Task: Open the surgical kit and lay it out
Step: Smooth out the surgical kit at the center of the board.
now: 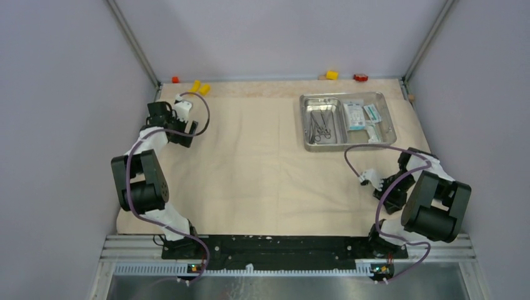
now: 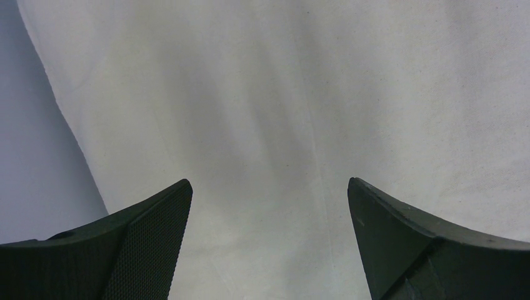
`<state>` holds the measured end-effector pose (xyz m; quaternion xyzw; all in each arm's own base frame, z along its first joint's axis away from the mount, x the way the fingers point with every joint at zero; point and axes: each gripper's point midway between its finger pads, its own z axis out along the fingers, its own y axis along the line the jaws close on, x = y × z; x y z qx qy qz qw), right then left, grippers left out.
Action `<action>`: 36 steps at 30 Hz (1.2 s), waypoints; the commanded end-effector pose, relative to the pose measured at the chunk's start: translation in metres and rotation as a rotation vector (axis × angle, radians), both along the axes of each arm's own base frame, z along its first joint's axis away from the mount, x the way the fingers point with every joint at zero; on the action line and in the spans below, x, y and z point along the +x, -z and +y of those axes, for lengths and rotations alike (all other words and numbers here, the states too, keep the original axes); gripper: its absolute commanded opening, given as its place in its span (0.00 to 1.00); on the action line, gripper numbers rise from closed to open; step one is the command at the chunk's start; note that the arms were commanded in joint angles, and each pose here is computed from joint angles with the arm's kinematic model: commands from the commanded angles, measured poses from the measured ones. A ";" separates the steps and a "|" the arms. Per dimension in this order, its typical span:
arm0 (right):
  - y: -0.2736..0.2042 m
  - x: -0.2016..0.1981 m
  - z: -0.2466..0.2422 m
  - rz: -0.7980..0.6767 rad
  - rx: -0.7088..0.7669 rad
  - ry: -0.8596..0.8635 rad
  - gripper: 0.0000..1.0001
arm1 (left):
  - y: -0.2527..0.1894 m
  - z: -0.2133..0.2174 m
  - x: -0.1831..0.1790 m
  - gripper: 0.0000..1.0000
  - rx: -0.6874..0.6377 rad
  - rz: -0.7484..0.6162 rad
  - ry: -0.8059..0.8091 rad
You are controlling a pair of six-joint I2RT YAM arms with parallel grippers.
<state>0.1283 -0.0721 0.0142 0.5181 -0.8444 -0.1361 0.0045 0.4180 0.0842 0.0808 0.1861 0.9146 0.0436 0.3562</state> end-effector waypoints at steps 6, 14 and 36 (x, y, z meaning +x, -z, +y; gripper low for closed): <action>0.010 -0.028 -0.018 0.069 -0.112 -0.054 0.24 | -0.030 0.004 0.002 0.99 0.065 -0.085 0.020; -0.005 -0.020 -0.024 -0.032 -0.156 -0.059 0.24 | -0.029 0.003 -0.010 0.99 0.081 -0.078 0.031; -0.001 -0.049 -0.068 -0.096 -0.287 -0.017 0.34 | -0.032 0.000 -0.022 0.99 0.094 -0.094 0.049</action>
